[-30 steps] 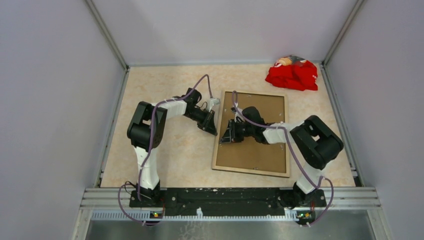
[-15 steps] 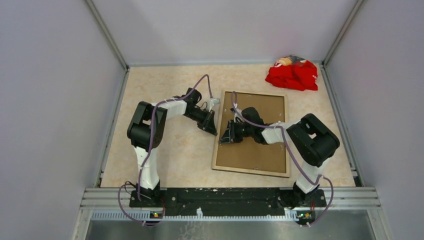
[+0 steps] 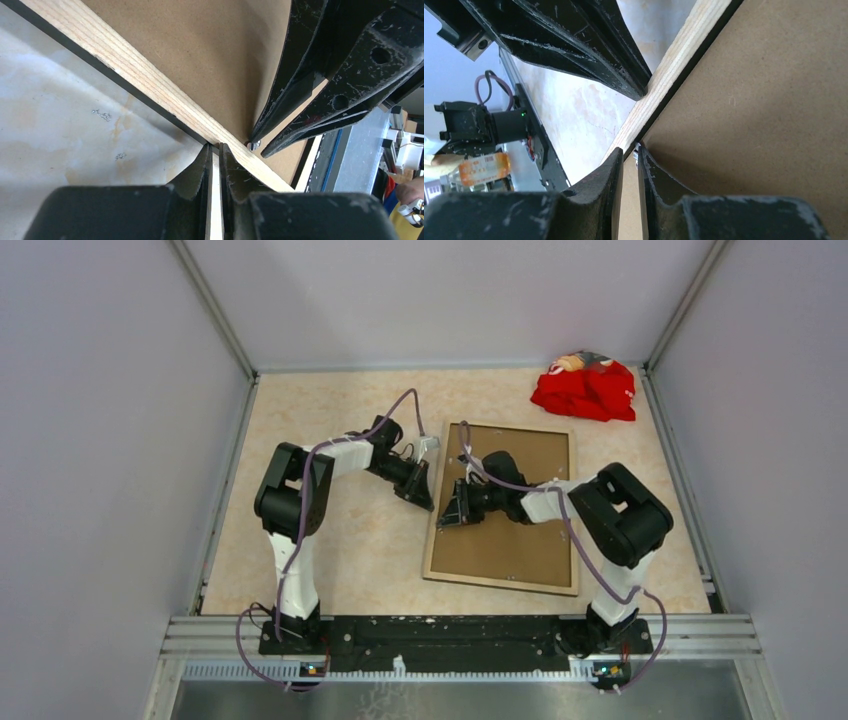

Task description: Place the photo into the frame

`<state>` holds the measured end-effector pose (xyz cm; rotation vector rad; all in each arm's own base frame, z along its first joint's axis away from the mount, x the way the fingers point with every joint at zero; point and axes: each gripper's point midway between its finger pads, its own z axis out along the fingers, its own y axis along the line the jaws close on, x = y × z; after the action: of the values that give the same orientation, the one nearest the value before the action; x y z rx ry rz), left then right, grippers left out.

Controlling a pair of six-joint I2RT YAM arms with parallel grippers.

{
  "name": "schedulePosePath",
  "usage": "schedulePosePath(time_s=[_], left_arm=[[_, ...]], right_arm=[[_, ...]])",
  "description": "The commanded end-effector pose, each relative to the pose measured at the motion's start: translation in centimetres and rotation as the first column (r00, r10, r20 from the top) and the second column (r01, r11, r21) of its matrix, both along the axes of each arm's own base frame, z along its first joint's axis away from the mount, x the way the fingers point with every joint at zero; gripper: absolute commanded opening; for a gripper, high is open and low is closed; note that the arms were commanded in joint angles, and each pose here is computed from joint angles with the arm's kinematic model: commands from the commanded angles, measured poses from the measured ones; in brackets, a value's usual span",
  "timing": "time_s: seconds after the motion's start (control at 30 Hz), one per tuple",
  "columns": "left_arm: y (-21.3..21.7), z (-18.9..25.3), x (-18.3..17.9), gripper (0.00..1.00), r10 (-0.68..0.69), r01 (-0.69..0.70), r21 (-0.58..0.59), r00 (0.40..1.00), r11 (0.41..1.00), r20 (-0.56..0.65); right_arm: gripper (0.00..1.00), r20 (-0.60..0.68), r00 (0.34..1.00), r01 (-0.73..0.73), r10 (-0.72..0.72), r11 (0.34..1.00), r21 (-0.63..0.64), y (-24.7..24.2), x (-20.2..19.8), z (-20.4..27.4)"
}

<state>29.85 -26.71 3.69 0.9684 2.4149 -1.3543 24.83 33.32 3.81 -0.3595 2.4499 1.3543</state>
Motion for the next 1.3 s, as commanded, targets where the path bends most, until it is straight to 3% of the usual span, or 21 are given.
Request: schedulePosePath(time_s=[0.0,0.17,0.33,0.5,0.67,0.83,1.27], left_arm=[[-0.7,-0.7,0.6,0.13,-0.021,0.02,0.008,0.999,1.0,0.039],[-0.7,0.2,1.1,0.15,-0.014,0.014,0.01,0.998,1.0,0.057],[-0.8,2.2,3.3,0.25,0.023,-0.023,-0.005,0.994,1.0,0.108],[-1.3,3.2,6.6,0.36,0.084,-0.083,-0.019,0.988,0.996,0.132],[-2.0,2.7,9.4,0.38,0.132,-0.128,-0.036,0.984,0.991,0.116],[-2.1,1.7,10.7,0.33,0.161,-0.16,-0.018,0.98,0.987,0.116],[-1.6,-0.2,10.3,0.19,0.188,-0.189,-0.001,0.979,0.982,0.077]], right_arm=[[0.17,0.018,0.99,-0.139,0.139,0.99,0.027,1.6,-0.9,0.7],[0.26,0.075,0.995,-0.073,0.07,0.997,0.029,0.3,2.2,3.4],[0.42,0.143,0.98,0.125,-0.136,0.989,0.083,-3.7,8.1,7.6],[0.48,0.142,0.946,0.285,-0.293,0.956,0.07,-6.8,13.1,7.6],[0.47,0.14,0.928,0.346,-0.346,0.938,0.022,-7.2,16.3,5.6],[0.41,0.127,0.924,0.359,-0.359,0.933,0.024,-6.5,18.3,4.6],[0.38,0.104,0.942,0.32,-0.319,0.947,0.005,-3.3,19.0,2.3]])
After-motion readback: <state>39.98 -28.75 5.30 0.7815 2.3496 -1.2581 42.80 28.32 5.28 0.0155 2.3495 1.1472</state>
